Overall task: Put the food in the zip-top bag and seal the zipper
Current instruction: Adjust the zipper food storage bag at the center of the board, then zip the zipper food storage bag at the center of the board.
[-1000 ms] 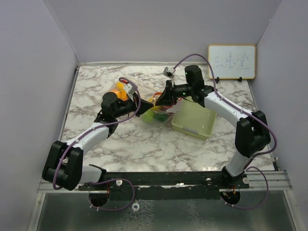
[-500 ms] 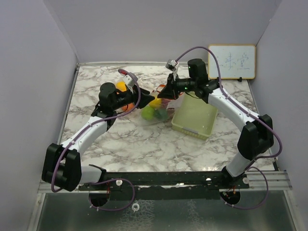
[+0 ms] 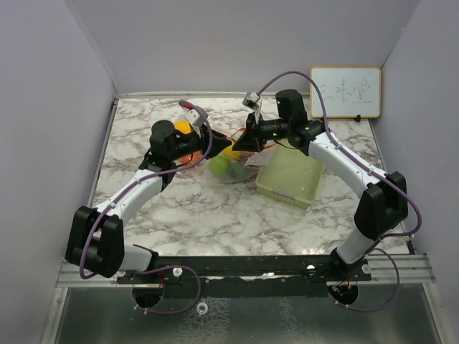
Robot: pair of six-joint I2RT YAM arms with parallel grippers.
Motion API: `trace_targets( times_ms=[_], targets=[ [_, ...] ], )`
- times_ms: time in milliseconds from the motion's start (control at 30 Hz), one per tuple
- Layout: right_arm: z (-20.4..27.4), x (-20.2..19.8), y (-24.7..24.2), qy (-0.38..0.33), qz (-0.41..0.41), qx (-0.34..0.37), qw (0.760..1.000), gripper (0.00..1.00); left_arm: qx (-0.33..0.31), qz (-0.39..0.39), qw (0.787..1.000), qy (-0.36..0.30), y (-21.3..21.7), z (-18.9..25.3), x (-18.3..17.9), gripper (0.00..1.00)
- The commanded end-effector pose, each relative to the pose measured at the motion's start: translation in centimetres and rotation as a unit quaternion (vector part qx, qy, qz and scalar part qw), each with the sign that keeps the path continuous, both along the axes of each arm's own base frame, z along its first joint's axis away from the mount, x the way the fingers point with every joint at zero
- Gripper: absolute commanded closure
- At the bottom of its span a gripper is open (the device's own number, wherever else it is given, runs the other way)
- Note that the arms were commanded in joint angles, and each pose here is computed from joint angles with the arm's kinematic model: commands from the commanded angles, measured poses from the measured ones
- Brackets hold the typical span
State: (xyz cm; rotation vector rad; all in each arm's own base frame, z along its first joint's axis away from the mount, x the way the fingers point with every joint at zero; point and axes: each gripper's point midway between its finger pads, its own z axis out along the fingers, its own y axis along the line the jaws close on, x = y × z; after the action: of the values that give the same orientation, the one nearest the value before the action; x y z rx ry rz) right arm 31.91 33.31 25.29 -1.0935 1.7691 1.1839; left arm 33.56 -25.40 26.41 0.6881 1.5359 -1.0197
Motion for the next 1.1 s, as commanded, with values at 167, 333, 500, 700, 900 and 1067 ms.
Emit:
trace_targets(
  times_ms=[167, 333, 500, 700, 900, 1067],
  targets=[
    [2.9, -0.5, 0.2, -0.032, 0.008, 0.013, 0.999, 0.98, -0.015, -0.036, 0.999, -0.034, -0.9, 2.1, 0.0, 1.0],
    [4.1, 1.3, -0.6, -0.075, -0.032, -0.013, 0.997, 0.88, 0.008, -0.031, 0.999, -0.019, -0.6, 0.8, -0.3, 1.0],
    [6.8, 1.3, -0.7, -0.122, -0.023, -0.005, 0.992, 0.46, 0.021, -0.03, 0.999, -0.014, -0.1, 0.1, -1.1, 1.0],
    [7.7, -0.7, 0.8, -0.119, 0.058, 0.049, 0.99, 0.35, 0.014, -0.042, 0.999, -0.022, 0.0, 0.7, -1.8, 1.0],
    [6.4, -0.8, 1.8, -0.108, 0.101, 0.065, 0.987, 0.38, 0.013, -0.045, 0.999, -0.026, 0.1, 1.1, -2.5, 1.0],
    [5.9, -0.5, 2.4, -0.123, 0.123, 0.079, 0.982, 0.38, 0.012, -0.044, 0.999, -0.027, 0.3, 1.2, -2.8, 1.0]
  ],
)
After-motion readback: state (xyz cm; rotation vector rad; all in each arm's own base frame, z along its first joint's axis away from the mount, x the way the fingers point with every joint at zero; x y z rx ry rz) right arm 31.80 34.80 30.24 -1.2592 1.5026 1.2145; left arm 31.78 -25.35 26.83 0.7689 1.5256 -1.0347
